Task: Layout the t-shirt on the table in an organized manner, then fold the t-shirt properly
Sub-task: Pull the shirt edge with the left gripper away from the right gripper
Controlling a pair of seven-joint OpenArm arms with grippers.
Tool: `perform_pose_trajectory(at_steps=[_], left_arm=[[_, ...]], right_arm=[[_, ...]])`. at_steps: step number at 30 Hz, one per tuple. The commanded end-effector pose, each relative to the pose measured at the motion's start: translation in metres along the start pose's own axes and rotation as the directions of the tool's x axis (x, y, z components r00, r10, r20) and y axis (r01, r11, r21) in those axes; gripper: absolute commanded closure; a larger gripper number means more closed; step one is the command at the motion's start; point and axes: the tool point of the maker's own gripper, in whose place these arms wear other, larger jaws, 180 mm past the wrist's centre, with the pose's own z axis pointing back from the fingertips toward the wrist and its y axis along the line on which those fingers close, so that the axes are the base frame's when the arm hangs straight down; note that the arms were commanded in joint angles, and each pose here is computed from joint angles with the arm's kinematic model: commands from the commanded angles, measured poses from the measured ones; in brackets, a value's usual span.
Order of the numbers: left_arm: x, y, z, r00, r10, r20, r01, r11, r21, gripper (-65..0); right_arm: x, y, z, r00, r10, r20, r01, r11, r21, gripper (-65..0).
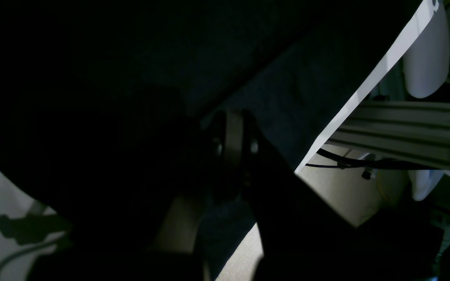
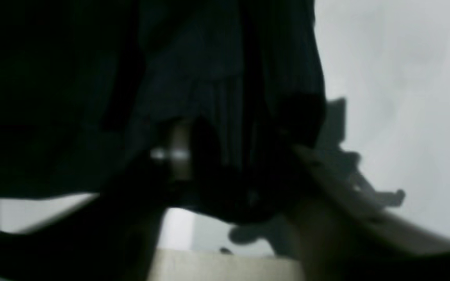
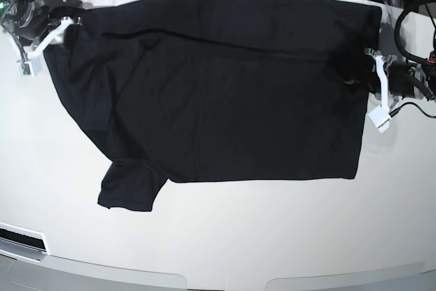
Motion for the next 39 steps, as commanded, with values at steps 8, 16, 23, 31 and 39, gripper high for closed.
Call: perform_pose_trajectory(at_steps=[8, 16, 23, 31, 39], left_arm=[[0.01, 0.004, 0.012, 1.0, -0.021, 0.02, 0.021, 1.0, 0.015, 0.0], [0.002, 0.002, 0.013, 0.999, -0.017, -0.027, 0.018, 1.0, 0.002, 0.0], [0.003, -0.016, 0.034, 0.996, -0.062, -0.069, 0.058, 0.997, -0.053, 0.0], [-0.06, -0.032, 0.02, 0.982, 0.012, -0.19, -0.029, 0.996, -0.088, 0.0], [-0.085, -0.021, -0.01, 0.982, -0.029, -0.184, 0.034, 0.999, 0.025, 0.0]], right_arm=[[0.015, -0.006, 0.014, 0.994, 0.106, 0.001, -0.106, 0.994, -0.011, 0.0], [0.017, -0.004, 0.023, 0.984, 0.177, -0.021, -0.177, 0.984, -0.01, 0.0], [0.018, -0.004, 0.023, 0.984, 0.176, -0.013, -0.176, 0.984, -0.008, 0.0], [0.019, -0.004, 0.023, 0.986, 0.169, -0.011, -0.169, 0.986, -0.011, 0.0], [0.019, -0.002, 0.023, 0.986, 0.165, -0.005, -0.165, 0.986, -0.002, 0.0]])
